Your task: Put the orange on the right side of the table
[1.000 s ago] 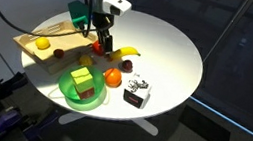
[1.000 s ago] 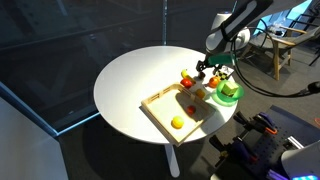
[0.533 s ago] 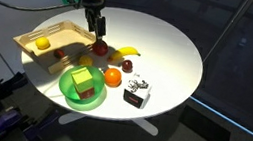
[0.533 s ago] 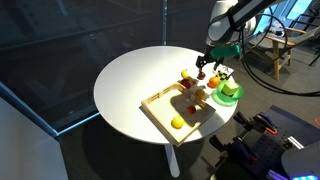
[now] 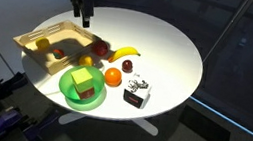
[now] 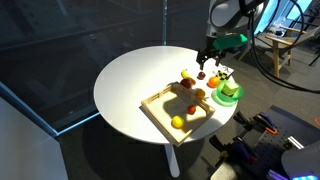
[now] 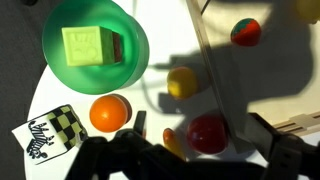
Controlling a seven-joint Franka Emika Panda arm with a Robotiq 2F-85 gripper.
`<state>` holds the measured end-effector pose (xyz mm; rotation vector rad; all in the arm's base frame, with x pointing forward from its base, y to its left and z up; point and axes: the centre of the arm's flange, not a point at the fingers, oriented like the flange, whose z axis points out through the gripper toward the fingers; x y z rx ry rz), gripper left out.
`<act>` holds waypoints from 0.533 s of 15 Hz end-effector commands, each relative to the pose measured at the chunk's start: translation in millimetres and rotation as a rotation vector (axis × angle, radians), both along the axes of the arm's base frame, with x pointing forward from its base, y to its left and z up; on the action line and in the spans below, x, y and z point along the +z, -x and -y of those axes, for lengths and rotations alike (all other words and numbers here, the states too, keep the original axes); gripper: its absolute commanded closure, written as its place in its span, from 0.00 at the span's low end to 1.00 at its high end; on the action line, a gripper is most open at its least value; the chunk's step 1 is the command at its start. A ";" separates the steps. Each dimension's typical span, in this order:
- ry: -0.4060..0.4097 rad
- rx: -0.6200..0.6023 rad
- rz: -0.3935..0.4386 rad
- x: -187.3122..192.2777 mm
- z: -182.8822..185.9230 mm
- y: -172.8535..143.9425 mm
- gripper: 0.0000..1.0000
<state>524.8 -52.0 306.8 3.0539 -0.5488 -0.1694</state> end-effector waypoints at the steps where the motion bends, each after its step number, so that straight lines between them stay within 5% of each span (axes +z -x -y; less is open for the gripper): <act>1: -0.001 0.054 -0.024 27.4 -19.4 18.9 0.00; 8: 0.011 0.116 0.006 59.6 -52.5 39.2 0.00</act>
